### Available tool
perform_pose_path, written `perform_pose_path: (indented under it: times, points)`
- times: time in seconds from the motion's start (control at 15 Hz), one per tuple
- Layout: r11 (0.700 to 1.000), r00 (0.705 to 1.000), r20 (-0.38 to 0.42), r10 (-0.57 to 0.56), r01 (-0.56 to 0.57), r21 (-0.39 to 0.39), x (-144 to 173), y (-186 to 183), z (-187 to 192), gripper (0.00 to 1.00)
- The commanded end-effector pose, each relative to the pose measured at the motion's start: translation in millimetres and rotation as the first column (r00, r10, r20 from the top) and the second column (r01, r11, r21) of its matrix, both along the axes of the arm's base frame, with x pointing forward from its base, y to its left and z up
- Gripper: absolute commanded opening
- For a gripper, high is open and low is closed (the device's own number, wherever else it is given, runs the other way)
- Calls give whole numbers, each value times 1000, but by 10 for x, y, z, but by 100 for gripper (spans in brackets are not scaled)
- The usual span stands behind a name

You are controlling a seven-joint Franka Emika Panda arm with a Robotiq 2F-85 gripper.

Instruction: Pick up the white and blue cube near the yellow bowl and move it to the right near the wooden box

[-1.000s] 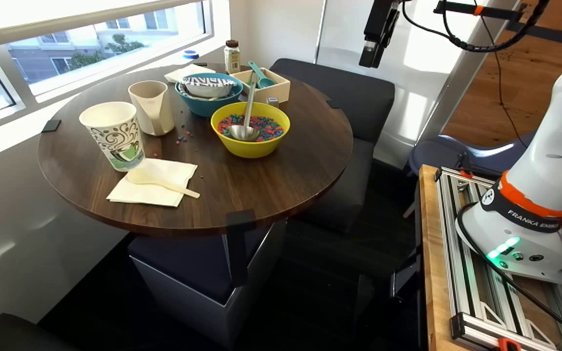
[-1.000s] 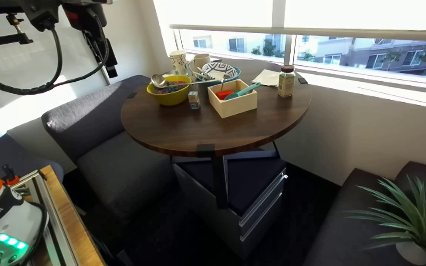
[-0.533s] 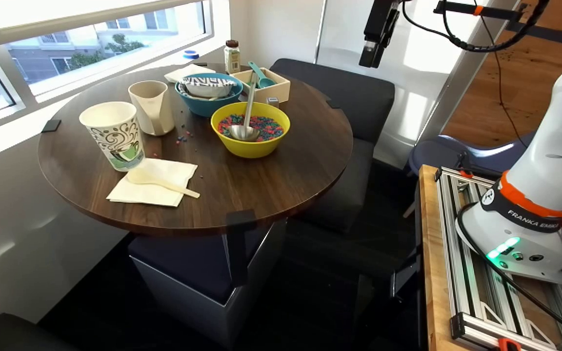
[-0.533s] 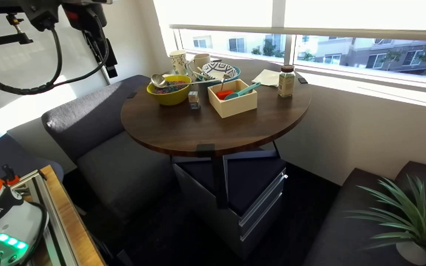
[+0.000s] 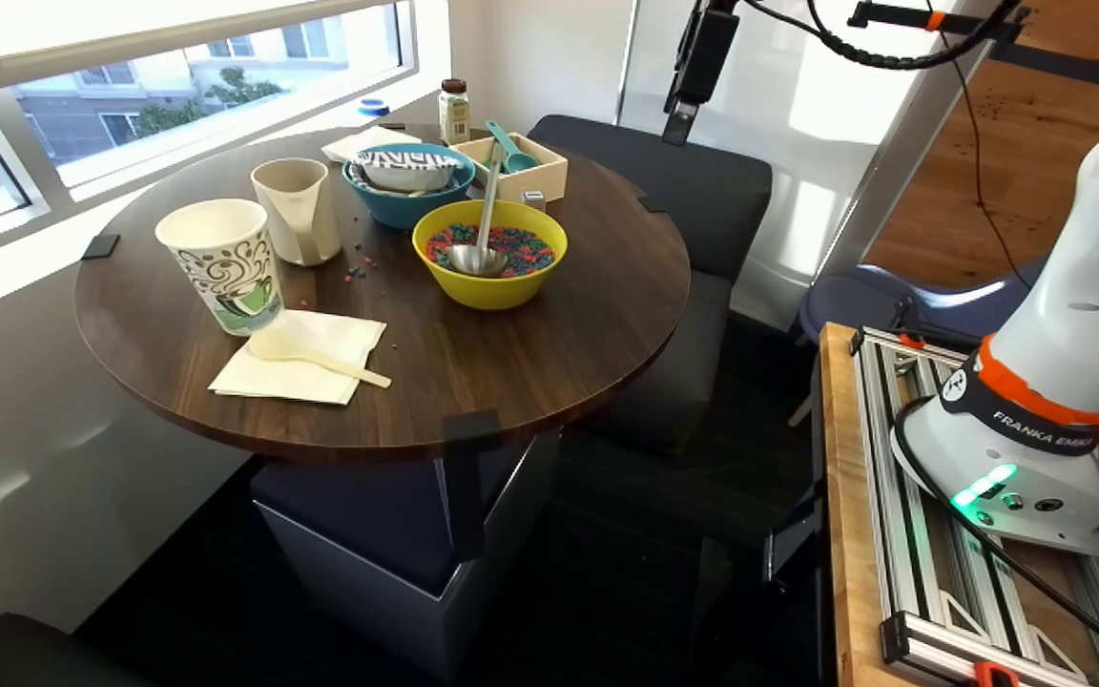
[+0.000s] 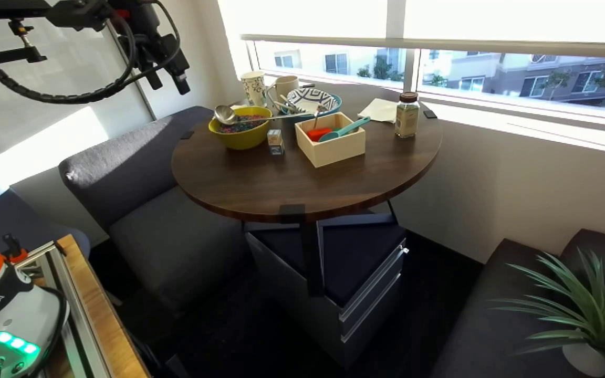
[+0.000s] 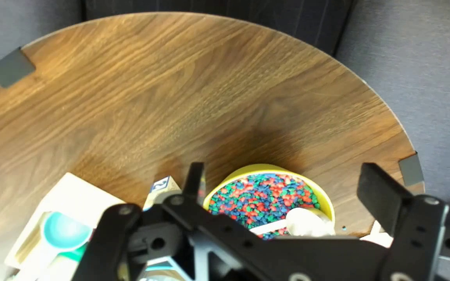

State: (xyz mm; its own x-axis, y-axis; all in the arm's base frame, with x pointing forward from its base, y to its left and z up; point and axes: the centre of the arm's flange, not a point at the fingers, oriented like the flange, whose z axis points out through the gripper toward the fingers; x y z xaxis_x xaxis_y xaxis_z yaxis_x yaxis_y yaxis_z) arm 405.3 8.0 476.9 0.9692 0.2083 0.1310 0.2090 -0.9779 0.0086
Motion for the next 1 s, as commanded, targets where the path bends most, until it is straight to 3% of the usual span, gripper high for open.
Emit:
perform_pose_path:
  times: [0.0,0.2,0.4,0.6,0.93]
  points:
    - [981,987,50,154,-147,-130,330,-140,-304,100]
    - [951,959,65,276,-263,-164,552,-340,-506,100]
    - [933,940,41,339,-330,-142,773,-462,-768,100]
    - [922,932,-34,362,-363,-135,986,-541,-940,100]
    - [918,927,-82,365,-373,-135,1360,-482,-1086,100]
